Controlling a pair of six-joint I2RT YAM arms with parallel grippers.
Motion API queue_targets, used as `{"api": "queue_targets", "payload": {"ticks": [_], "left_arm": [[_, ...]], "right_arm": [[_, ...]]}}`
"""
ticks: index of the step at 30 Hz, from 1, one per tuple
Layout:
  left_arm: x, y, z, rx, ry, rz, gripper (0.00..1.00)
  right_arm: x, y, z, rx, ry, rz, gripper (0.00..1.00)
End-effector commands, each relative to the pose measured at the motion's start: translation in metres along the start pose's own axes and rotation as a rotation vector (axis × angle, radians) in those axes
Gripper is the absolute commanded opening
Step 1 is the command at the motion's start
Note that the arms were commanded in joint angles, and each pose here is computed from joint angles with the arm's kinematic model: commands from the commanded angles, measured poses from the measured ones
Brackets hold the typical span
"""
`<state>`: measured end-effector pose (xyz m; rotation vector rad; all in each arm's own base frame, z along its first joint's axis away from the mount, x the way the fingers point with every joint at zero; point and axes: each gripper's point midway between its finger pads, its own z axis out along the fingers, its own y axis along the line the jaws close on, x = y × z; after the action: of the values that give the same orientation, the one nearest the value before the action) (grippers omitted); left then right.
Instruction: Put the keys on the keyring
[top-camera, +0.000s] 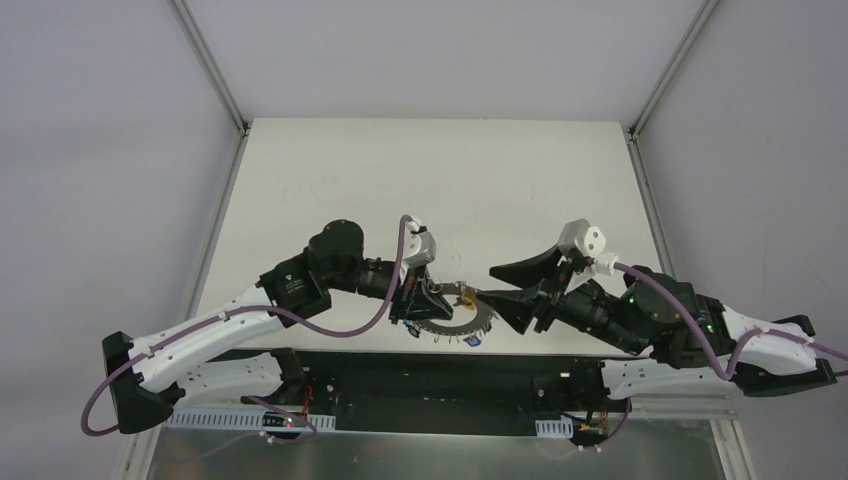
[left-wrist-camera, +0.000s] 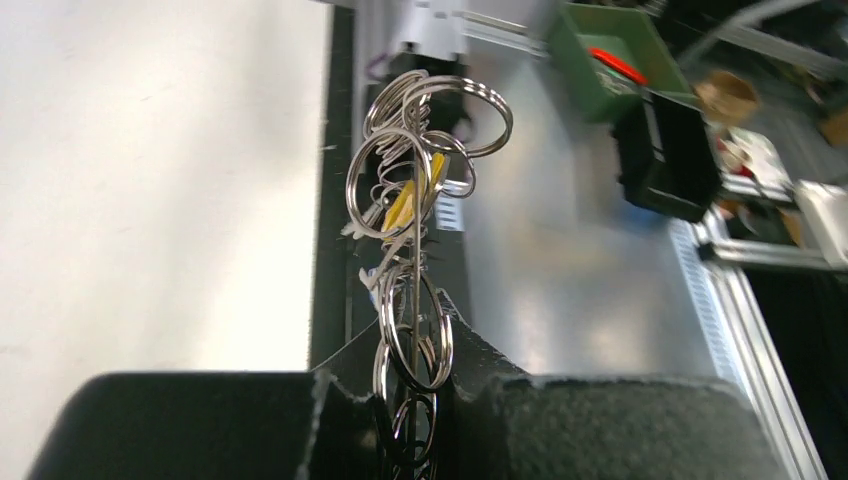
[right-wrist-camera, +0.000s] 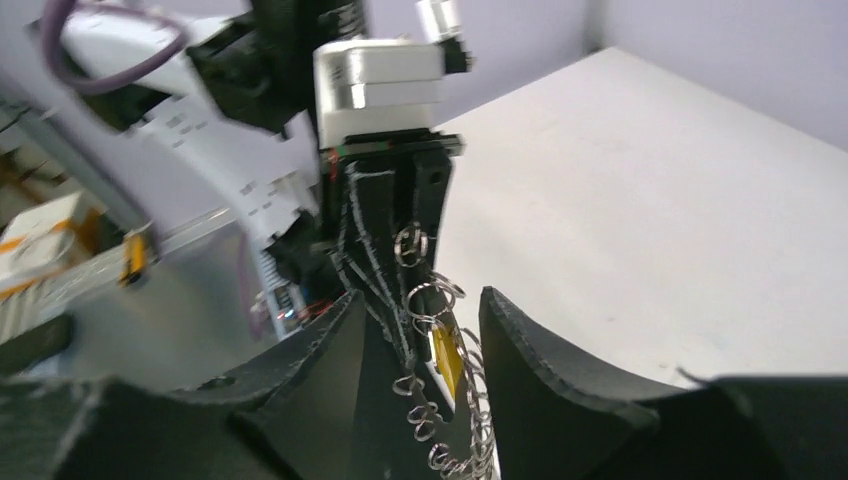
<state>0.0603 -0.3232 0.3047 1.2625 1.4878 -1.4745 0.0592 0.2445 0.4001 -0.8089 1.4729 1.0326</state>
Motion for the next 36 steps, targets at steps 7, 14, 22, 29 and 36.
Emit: {"api": "queue_targets", "payload": {"ticks": [7, 14, 22, 29, 36], "left_arm": [[-0.021, 0.151, -0.038, -0.545, -0.176, -0.288, 0.00], [0.005, 0.224, -0.040, -0.589, -0.217, -0.478, 0.00], [0.013, 0.288, -0.016, -0.544, -0.277, -0.680, 0.00], [0.043, 0.342, 0.004, -0.521, -0.298, -0.863, 0.00], [0.080, 0.371, -0.003, -0.645, -0.241, -0.935, 0.09]], "right_arm": [[0.010, -0.090, -0.002, 0.561, -0.101, 0.020, 0.56], [0.039, -0.113, -0.001, 0.688, -0.101, 0.055, 0.72], [0.079, -0.117, 0.006, 0.700, 0.022, 0.115, 0.77], [0.111, -0.118, 0.013, 0.692, 0.126, 0.116, 0.79], [0.121, -0.123, 0.011, 0.702, 0.147, 0.131, 0.80]]}}
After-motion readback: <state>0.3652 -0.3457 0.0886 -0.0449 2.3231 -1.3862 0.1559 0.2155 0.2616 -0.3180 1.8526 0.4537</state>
